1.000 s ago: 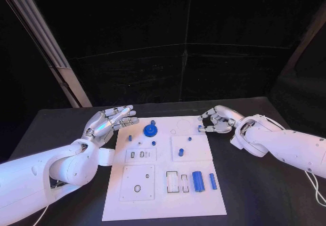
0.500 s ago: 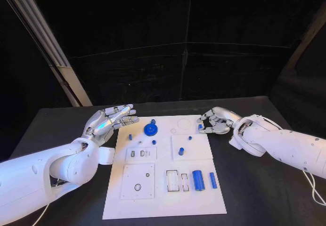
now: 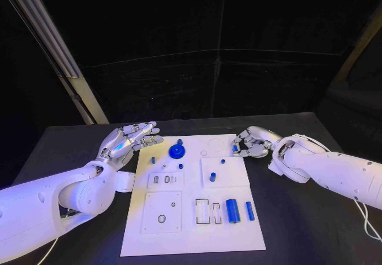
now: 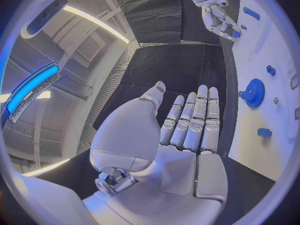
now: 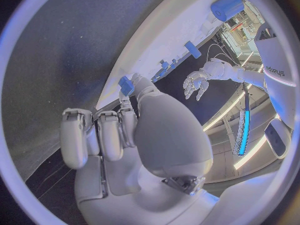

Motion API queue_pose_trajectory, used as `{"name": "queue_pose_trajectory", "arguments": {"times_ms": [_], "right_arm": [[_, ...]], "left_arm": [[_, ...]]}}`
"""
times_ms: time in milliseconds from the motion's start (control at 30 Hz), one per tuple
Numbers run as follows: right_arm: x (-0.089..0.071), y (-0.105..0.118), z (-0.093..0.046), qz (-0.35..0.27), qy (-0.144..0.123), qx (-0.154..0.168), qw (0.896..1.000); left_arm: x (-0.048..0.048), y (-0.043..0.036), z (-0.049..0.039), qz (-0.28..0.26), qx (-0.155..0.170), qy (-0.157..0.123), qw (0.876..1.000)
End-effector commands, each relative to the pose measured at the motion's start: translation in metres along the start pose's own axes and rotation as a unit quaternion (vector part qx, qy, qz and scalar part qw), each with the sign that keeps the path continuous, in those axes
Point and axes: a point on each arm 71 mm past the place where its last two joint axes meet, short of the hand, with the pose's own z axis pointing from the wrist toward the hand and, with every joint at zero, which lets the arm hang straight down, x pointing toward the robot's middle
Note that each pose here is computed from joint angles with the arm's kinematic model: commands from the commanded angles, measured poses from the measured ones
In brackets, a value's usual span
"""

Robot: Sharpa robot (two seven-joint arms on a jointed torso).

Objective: Assemble the parts on the task board

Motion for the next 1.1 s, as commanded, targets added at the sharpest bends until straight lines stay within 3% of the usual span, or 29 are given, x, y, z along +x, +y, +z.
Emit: {"name": "queue_pose_trajectory", "arguments": {"times_ms": [33, 500, 767, 1100], "right_arm": [[0.000, 0.001, 0.000, -0.007, 0.006, -0.002, 1.000], [-0.001, 0.000, 0.000, -0.012, -0.001, 0.002, 1.000], [-0.002, 0.004, 0.001, -0.013, -0.019, -0.004, 1.000], [-0.002, 0.029, -0.004, -0.002, -0.045, -0.007, 0.999]], "left_arm": [[0.0009, -0.0011, 0.0003, -0.003, 0.003, 0.006, 1.000], [0.0002, -0.0011, 0.0003, -0.003, 0.003, 0.005, 1.000], [-0.0002, -0.0012, 0.0003, -0.002, 0.002, 0.005, 1.000], [-0.0011, -0.0017, -0.0006, -0.002, 0.003, 0.004, 1.000]]}}
